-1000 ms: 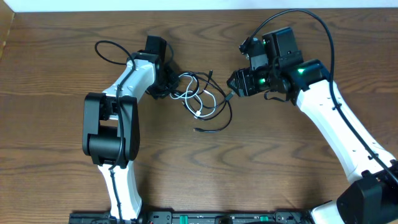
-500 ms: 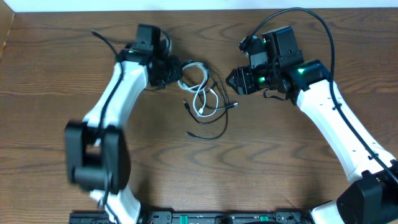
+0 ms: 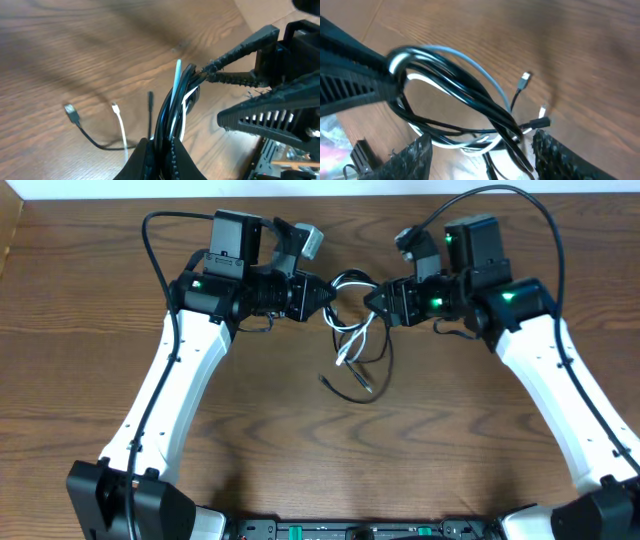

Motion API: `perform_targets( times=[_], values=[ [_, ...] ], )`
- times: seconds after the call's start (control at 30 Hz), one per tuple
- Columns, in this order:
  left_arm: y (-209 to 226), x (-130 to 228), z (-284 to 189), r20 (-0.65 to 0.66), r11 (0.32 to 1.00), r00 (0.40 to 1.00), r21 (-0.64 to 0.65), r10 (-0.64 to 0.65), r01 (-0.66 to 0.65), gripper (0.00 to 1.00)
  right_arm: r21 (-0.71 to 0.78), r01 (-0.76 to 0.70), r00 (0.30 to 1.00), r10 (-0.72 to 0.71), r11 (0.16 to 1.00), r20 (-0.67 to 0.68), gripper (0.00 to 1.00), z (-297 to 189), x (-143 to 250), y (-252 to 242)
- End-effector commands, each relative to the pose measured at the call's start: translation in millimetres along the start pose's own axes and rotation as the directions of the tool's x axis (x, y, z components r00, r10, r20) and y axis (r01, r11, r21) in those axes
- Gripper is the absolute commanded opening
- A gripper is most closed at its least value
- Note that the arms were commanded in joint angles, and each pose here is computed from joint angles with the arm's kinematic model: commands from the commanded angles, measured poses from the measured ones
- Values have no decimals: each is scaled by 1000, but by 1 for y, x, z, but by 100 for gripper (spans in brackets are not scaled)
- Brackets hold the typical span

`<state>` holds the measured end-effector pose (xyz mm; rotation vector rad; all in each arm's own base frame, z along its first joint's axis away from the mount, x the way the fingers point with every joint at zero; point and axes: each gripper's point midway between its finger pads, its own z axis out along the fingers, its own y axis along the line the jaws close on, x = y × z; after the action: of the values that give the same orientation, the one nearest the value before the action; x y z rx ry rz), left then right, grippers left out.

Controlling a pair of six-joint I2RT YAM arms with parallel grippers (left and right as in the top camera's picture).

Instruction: Untangle cables

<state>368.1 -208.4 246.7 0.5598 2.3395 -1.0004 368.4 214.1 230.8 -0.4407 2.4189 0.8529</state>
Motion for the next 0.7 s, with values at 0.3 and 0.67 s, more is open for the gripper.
perform_targets(
  times=[0.3,0.67],
  values=[
    [-22,-3,-3,-21,972,980,121,-199,200,7,263,-66,996,81,963,-47,61,-5,17,-49],
    [-35,-2,-4,-45,953,970,185,-237,242,7,110,-133,991,132,985,19,56,16,1,-32]
  ],
)
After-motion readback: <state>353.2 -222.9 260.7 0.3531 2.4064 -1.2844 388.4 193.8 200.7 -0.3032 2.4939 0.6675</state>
